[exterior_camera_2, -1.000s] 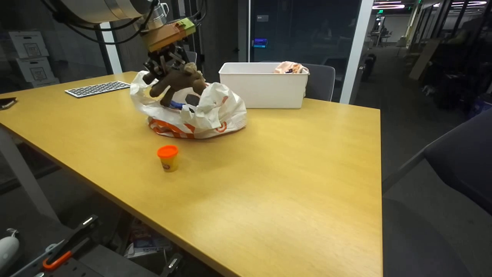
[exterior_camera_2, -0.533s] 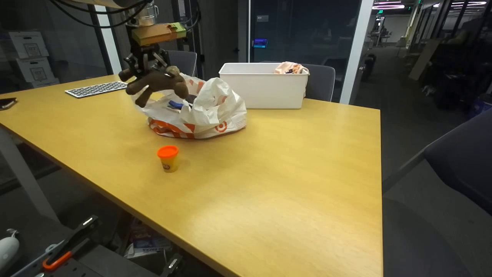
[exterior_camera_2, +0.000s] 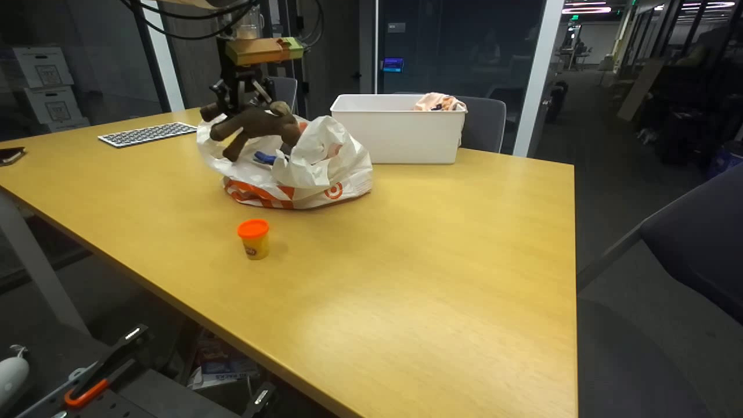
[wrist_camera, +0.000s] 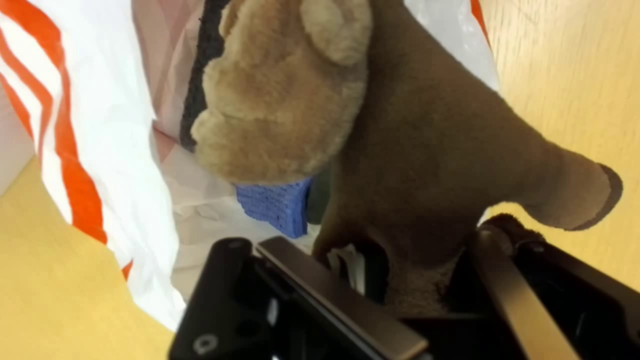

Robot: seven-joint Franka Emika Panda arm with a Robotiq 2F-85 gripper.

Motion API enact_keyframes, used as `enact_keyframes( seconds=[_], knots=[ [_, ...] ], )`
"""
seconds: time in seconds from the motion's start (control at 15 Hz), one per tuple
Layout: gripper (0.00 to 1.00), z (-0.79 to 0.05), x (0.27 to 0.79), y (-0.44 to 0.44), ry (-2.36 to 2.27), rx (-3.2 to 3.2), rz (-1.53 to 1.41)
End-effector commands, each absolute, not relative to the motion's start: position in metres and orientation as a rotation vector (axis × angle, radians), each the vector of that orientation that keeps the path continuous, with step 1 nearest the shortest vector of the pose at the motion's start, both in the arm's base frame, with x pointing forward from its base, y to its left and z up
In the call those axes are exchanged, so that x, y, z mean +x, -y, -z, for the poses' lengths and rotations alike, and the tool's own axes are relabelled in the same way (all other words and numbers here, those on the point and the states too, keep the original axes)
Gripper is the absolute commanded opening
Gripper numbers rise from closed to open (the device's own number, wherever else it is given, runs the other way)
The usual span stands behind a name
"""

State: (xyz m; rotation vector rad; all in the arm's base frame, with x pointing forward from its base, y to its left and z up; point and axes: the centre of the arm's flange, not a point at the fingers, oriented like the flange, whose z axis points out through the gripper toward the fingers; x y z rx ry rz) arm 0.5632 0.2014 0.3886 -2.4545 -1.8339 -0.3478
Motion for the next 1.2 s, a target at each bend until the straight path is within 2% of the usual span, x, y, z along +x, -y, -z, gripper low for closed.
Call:
enact_keyframes(
  seconds=[0.0,0.33,0.47,0.6,1.0,1.13],
  knots=[
    [0.09,-0.375,0.605,-0.199,1.8,-2.487,0.317],
    [0.11,-0.339,0.629,-0.189,1.927,-2.565,0.256],
    [0.36,-0.331,0.631,-0.183,1.979,-2.572,0.227],
    [0.43,-0.334,0.628,-0.175,1.989,-2.559,0.229],
    [0.9,-0.384,0.608,-0.158,1.955,-2.595,0.314],
    [1.0,-0.41,0.597,-0.145,1.912,-2.599,0.259]
  ],
)
